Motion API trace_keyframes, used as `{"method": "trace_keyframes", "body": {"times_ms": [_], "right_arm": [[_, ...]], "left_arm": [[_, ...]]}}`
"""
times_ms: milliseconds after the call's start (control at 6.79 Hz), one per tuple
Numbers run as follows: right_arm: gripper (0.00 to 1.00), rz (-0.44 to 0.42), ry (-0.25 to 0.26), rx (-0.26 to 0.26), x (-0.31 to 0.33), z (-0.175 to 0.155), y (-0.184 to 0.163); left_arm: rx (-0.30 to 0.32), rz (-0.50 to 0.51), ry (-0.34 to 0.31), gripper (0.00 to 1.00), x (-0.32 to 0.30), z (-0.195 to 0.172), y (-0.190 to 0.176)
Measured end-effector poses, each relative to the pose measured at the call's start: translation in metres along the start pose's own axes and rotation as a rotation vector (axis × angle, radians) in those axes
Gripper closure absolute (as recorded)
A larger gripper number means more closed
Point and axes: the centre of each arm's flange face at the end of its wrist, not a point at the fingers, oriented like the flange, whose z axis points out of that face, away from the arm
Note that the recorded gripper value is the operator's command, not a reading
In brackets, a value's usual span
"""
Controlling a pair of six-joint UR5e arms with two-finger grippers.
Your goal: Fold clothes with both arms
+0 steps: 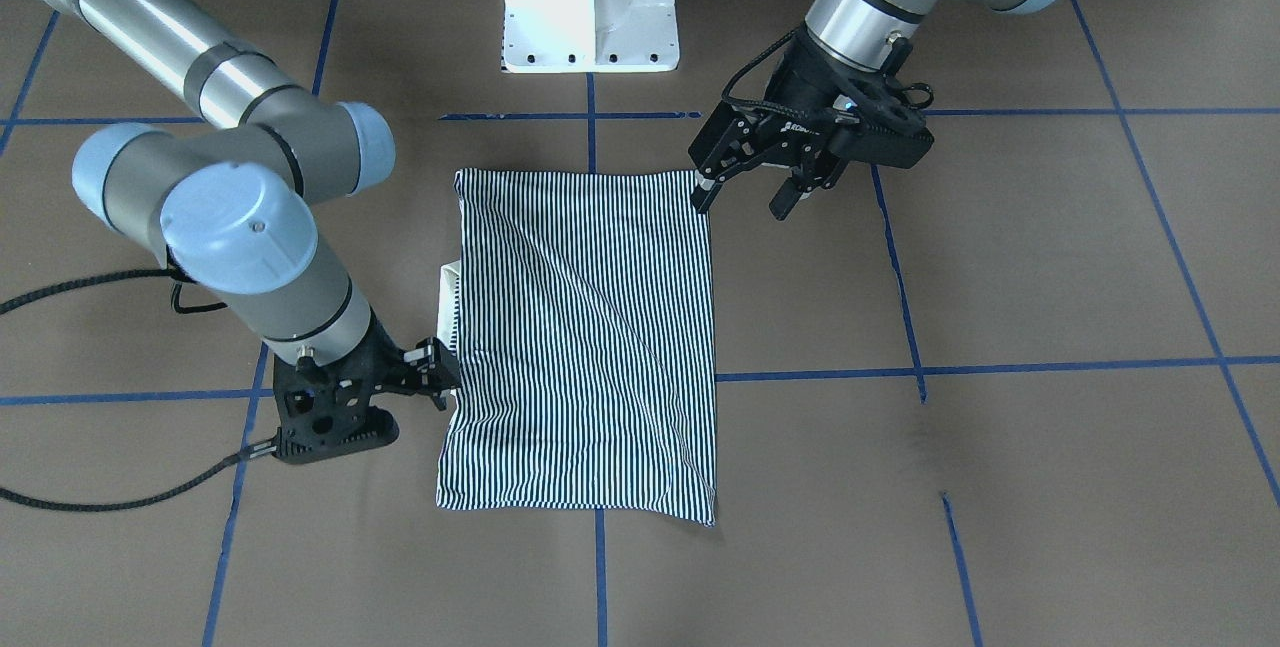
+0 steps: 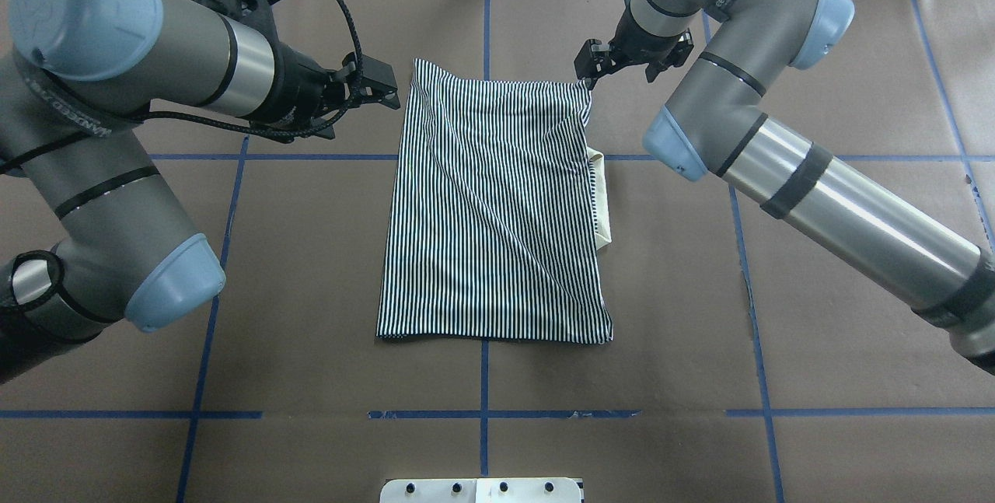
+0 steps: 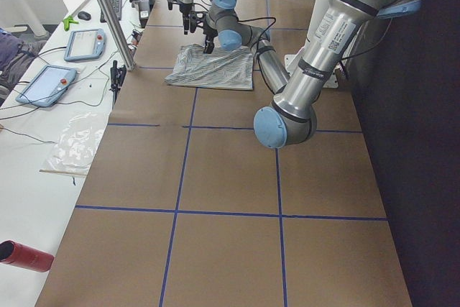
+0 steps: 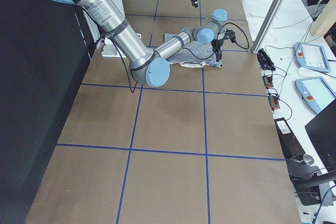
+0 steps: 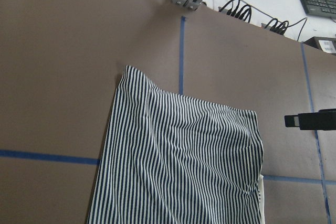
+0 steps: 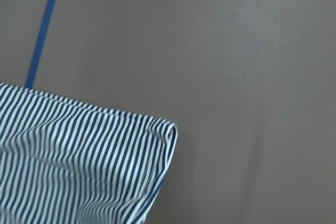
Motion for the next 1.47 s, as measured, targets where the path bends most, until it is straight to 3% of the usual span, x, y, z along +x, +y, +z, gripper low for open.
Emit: {"method": "trace_keyframes", "body": {"times_ms": [294, 589, 883, 1472], "right_arm": [[0.0, 0.12, -0.025, -0.058, -0.009, -0.023, 0.097], [0.0, 0.185, -0.053, -0.067, -0.019, -0.024, 0.141], [0.0, 0.207, -0.068, -0.06, -0.026, -0.022, 0.151], [0.0, 0.21, -0.069, -0.062, -0.027, -0.021, 0.153]], "left_arm": [[-0.01, -0.184, -0.156, 0.01, -0.018, 0.051, 0.057], [0.015, -0.272, -0.277, 0.02, -0.033, 0.105, 0.132], [0.03, -0.285, -0.343, 0.06, -0.05, 0.141, 0.176], [0.04, -0.266, -0.383, 0.14, -0.061, 0.16, 0.199]]}}
